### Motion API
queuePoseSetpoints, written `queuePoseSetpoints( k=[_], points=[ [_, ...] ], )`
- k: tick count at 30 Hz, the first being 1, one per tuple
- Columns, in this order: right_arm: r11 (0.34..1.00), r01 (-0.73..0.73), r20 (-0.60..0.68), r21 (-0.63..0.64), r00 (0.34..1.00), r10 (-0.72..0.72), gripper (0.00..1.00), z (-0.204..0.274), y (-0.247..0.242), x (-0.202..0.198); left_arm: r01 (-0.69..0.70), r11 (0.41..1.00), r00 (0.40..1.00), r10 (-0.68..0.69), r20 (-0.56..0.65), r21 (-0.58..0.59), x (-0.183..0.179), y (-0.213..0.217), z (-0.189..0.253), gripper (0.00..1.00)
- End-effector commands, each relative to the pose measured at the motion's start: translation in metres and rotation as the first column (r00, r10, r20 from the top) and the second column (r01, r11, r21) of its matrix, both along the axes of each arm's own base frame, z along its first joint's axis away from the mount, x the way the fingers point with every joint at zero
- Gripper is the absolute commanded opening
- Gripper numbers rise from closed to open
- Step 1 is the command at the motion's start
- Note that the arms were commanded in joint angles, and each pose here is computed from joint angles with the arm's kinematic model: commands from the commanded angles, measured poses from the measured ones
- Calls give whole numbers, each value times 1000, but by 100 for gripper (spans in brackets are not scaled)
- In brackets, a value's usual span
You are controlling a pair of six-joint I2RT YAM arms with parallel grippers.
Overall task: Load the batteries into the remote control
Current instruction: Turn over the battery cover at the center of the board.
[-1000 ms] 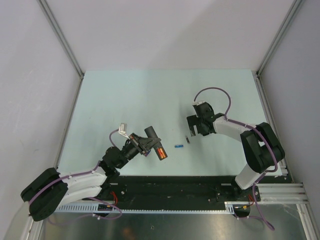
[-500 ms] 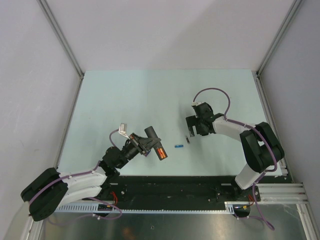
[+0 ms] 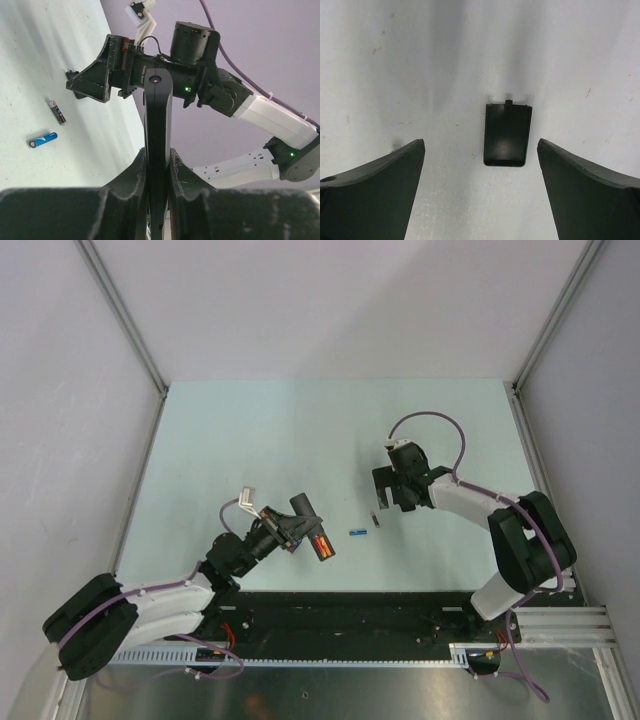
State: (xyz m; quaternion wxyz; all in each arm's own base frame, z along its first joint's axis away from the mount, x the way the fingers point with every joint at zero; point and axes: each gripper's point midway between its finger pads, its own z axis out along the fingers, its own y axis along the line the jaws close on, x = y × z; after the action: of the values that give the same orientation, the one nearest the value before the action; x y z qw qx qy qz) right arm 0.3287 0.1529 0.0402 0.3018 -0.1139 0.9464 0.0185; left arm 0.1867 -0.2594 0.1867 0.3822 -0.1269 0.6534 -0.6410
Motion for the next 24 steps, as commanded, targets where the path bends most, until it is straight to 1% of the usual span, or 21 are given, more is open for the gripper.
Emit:
queuePoseSetpoints(
  k=[1,4,10,24],
  points=[
    [999,6,90,49,996,-11,100,32,10,12,16,998,999,-14,-38,65,-15,11,-39,0],
    [997,-20,65,70,998,16,100,27,17,9,18,998,999,-15,-41,65,-15,10,-39,0],
    [998,-28,8,59,1000,27,100,9,18,3,18,998,999,-15,-41,65,-15,10,-39,0],
    [1000,-5,-11,31,1000,5,100,-1,10,4,17,997,999,-14,-45,70,-15,10,-41,0]
  ],
)
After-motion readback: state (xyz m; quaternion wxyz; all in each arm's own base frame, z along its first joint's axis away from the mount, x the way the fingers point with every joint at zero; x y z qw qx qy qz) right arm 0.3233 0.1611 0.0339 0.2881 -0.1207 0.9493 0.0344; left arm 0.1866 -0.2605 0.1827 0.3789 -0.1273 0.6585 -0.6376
